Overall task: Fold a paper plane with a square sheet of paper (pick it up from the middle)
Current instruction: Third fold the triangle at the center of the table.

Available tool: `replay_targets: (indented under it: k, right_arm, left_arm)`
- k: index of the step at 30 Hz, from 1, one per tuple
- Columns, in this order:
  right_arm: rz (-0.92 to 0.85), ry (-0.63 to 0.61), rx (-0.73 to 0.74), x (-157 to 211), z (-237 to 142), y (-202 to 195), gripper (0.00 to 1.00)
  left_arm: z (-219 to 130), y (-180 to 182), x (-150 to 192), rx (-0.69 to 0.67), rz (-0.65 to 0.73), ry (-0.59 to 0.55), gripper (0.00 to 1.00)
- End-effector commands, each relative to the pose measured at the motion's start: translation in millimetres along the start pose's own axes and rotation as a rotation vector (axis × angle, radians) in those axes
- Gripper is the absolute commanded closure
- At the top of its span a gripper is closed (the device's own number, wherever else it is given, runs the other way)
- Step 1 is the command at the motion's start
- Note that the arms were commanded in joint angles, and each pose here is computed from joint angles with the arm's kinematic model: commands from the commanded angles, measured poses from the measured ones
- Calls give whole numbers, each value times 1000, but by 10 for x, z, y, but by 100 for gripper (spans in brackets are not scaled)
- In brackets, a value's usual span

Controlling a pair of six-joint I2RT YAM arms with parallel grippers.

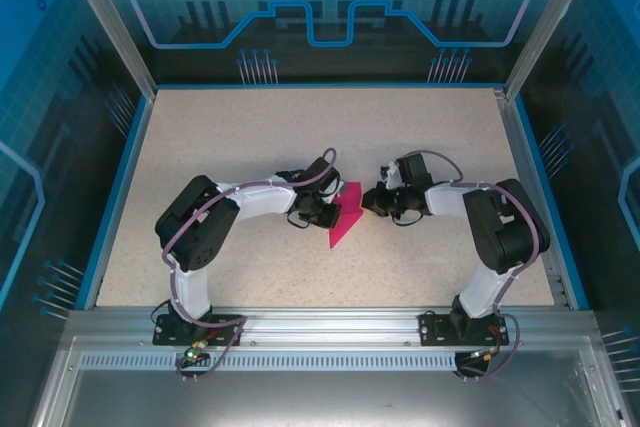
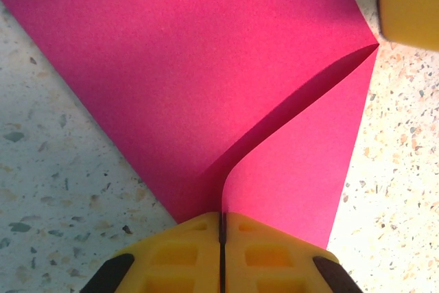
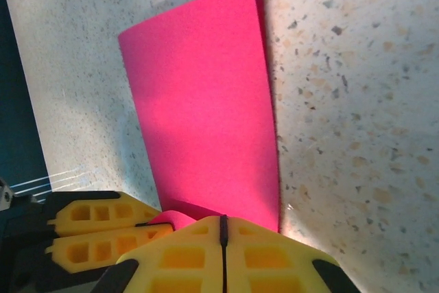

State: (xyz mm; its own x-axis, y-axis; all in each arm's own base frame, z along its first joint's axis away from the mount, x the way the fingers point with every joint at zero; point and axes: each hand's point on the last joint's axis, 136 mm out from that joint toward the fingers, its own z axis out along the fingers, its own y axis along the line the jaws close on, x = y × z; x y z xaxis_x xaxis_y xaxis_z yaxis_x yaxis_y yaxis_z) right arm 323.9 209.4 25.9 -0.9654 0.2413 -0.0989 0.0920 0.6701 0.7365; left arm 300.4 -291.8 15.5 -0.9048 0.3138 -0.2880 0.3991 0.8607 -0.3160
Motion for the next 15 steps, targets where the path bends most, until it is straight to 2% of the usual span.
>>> replay_targets:
  k: [1, 8, 15]
  right_arm:
    - [5, 37, -1, 56, 84, -69, 93]
    - [16, 56, 96, 96, 100, -218, 93]
    - [-59, 4, 4, 24, -91, 190, 92]
  left_arm:
    - [66, 97, 180, -30, 5, 81, 92]
    - [55, 98, 180, -31, 6, 83, 92]
    - [46, 94, 183, -32, 7, 86, 91]
